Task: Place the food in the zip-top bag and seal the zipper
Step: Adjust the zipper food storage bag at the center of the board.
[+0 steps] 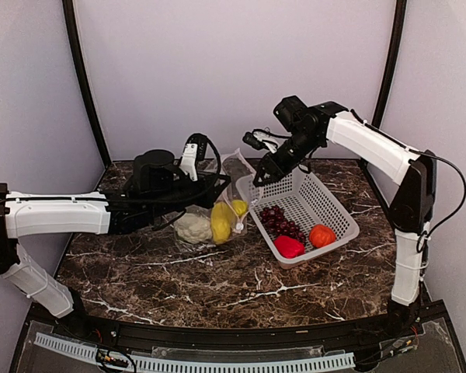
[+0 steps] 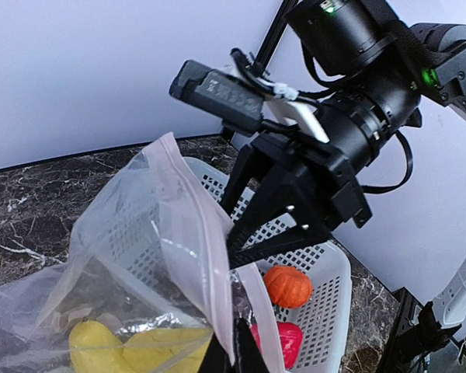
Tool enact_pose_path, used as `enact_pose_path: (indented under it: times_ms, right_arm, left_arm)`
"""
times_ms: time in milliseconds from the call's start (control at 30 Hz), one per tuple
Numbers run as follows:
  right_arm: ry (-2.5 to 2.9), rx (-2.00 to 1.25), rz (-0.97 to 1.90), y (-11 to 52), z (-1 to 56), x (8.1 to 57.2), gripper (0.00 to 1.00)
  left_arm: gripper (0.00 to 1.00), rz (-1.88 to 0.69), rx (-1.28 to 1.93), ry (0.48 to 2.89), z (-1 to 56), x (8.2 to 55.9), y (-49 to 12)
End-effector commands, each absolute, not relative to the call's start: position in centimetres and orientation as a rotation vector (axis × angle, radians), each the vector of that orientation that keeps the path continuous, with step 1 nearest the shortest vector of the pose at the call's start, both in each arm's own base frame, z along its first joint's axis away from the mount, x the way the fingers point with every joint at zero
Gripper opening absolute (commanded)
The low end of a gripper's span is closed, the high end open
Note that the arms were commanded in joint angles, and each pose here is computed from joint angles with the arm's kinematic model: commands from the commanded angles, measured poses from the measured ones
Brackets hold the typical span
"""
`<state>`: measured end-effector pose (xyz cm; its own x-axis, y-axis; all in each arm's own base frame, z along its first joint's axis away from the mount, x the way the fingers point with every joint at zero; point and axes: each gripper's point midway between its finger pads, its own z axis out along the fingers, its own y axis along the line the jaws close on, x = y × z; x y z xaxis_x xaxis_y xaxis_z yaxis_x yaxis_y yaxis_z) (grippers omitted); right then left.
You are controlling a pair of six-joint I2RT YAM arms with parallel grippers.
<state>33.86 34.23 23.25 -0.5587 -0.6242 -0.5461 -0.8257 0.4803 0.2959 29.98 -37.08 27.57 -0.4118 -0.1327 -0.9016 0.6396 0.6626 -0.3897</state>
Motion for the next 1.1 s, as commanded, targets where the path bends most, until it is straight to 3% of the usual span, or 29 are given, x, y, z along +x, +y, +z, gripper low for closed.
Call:
enact_pose_path:
  times_ms: [0, 33, 100, 233, 367, 500, 800, 967, 1067]
  right_arm:
    - [2.365, -1.193, 0.790, 34.5, 23.5, 34.7, 0.15]
    - [2.324, -1.193, 0.801, 34.5, 25.1, 34.4, 0.06]
    - [2.233, -1.193, 0.840, 34.8, 28.2, 33.8, 0.00]
    - [1.971, -1.205, 1.029, 36.6, 36.0, 32.4, 0.00]
    - [1.852, -1.206, 1.132, 38.8, 38.9, 32.7, 0.00]
    - [1.859, -1.237, 1.175, 40.5, 37.4, 32.9, 0.00]
    - [1.943, -1.299, 1.182, 42.4, 33.2, 31.8, 0.03]
    - [1.922, -1.326, 1.215, 44.1, 32.4, 31.2, 0.01]
    - [1.820, -1.368, 1.307, 44.7, 35.2, 29.7, 0.00]
  left_arm:
    - [0.01, -0.898, 0.386, 1.787, 29.3, 30.1, -36.9]
    - [0.01, -0.878, 0.387, 1.807, 29.3, 30.1, -36.5]
    - [0.01, -0.825, 0.394, 1.831, 29.9, 30.0, -35.7]
    - [0.01, -0.673, 0.379, 1.822, 32.9, 30.0, -32.7]
    - [0.01, -0.526, 0.232, 1.757, 35.8, 30.0, -27.2]
    - [0.01, -0.614, 0.256, 1.747, 36.1, 29.5, -28.1]
    - [0.01, -0.578, 0.297, 1.994, 29.3, 31.2, -30.1]
    - [0.01, -0.610, 0.320, 2.005, 27.8, 31.8, -31.6]
    - [0.01, -0.626, 0.257, 1.966, 30.1, 31.9, -30.7]
